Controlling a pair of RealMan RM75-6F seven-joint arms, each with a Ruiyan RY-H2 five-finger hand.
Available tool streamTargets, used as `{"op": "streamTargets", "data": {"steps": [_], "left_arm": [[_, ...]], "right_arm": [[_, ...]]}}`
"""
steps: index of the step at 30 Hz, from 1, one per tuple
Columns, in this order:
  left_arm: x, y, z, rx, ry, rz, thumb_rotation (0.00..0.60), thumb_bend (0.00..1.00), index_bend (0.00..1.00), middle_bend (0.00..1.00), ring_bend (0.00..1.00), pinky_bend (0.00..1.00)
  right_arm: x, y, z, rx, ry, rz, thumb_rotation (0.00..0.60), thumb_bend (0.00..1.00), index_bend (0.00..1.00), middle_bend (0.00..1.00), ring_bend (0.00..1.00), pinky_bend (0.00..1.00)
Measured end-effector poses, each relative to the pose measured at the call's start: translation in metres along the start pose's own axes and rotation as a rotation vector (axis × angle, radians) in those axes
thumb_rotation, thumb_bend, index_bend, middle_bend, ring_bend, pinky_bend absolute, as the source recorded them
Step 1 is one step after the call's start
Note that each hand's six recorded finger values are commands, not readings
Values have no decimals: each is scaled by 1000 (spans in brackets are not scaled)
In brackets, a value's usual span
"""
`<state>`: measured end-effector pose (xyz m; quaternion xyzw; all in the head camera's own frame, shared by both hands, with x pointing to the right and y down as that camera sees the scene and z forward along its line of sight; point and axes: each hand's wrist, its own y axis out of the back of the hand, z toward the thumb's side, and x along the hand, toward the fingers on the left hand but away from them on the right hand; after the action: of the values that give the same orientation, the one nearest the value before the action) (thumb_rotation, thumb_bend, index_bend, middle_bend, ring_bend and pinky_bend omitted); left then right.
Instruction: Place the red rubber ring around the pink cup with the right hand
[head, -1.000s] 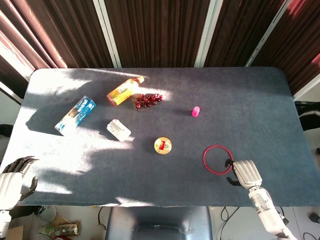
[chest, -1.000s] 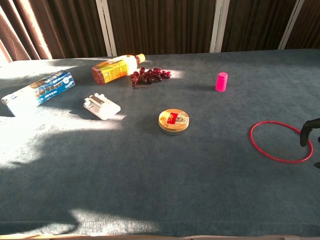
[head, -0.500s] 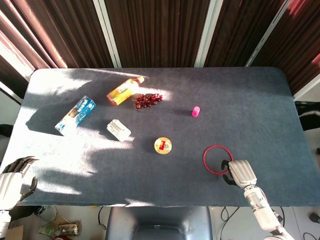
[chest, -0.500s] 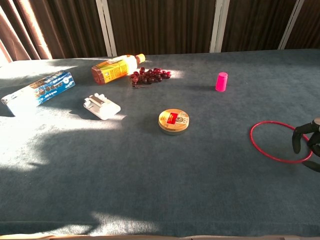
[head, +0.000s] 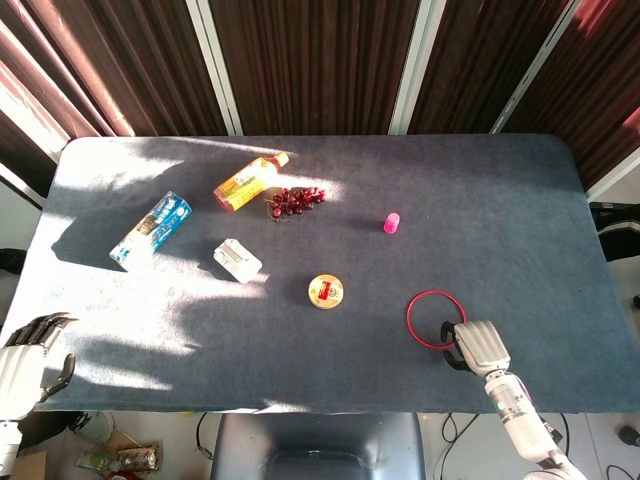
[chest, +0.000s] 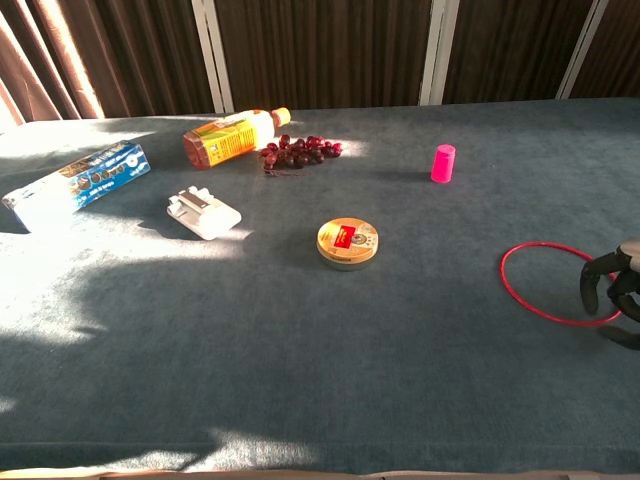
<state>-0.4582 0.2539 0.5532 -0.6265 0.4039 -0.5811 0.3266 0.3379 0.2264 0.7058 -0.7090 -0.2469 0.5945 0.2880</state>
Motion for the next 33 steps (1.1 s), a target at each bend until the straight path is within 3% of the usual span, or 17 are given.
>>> {"op": "streamTargets", "data": {"steps": [21,33], "left_arm": [[-1,0,0,0,-2,0,600,479,264,204,170,270],[-1,0,1,2,-2,-1,600,478,264,203,170,270]], "right_arm": [[-2,-2,-3,9,-15,0,600,498,694,919,1000,1000],[-1,8,-3,-10,-15,-37,600,513,751,920,1000,1000]]}}
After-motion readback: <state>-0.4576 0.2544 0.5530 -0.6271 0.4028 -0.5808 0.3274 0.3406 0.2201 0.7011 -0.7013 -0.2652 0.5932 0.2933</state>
